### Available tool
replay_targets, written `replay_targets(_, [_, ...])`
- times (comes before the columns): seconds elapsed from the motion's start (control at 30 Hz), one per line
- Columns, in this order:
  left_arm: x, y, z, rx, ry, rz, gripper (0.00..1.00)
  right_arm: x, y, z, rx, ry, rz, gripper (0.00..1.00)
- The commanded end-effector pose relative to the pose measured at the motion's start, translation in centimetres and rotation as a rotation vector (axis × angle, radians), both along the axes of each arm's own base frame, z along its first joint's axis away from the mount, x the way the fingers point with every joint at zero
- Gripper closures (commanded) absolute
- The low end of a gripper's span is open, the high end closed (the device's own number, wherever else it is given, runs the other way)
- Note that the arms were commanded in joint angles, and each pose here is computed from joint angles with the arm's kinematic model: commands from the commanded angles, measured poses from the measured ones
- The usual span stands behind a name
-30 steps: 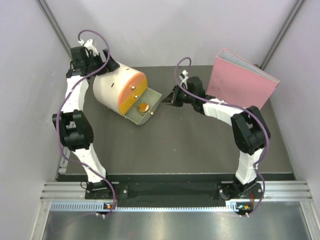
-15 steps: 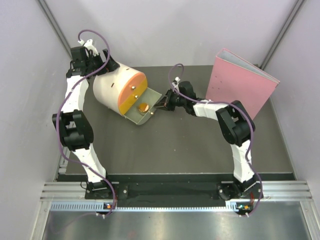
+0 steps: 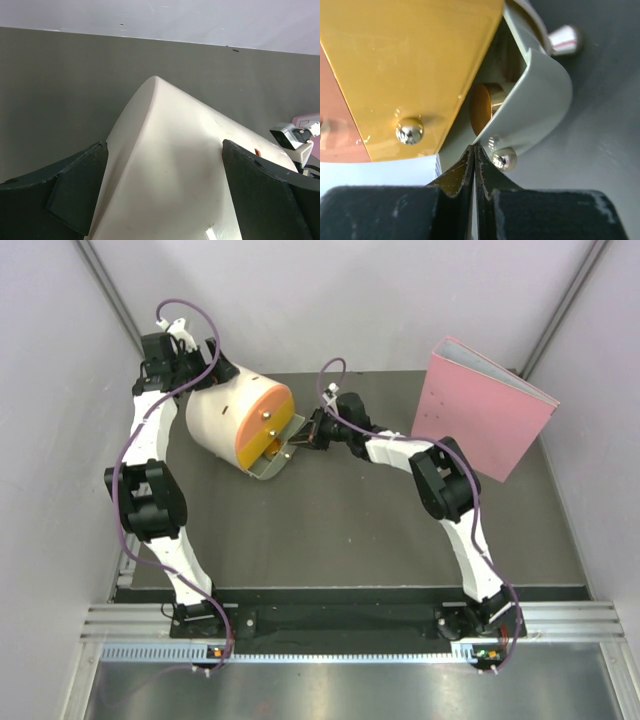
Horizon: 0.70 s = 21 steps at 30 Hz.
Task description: Organize the makeup
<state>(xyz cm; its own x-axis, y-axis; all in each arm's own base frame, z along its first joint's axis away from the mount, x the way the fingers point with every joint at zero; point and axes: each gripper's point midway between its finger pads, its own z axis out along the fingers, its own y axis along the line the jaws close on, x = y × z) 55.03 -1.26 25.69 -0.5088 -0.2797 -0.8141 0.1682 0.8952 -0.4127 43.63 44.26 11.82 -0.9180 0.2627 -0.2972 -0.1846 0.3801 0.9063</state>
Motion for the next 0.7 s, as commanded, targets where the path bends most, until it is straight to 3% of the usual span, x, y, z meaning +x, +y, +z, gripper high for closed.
replay_targets(0.0, [-2.9,-0.3,-6.3,0.039,0.234,-0.020,0.01,0.1,3.3,1.7,0.047,-0.056,0.048,1.00])
replay_targets(0.67, [-3.1,-0.4,-6.1,0.039,0.234,-0.025,0.01,0.6,6.8,1.9,0.123,-0.062,0.081,1.00])
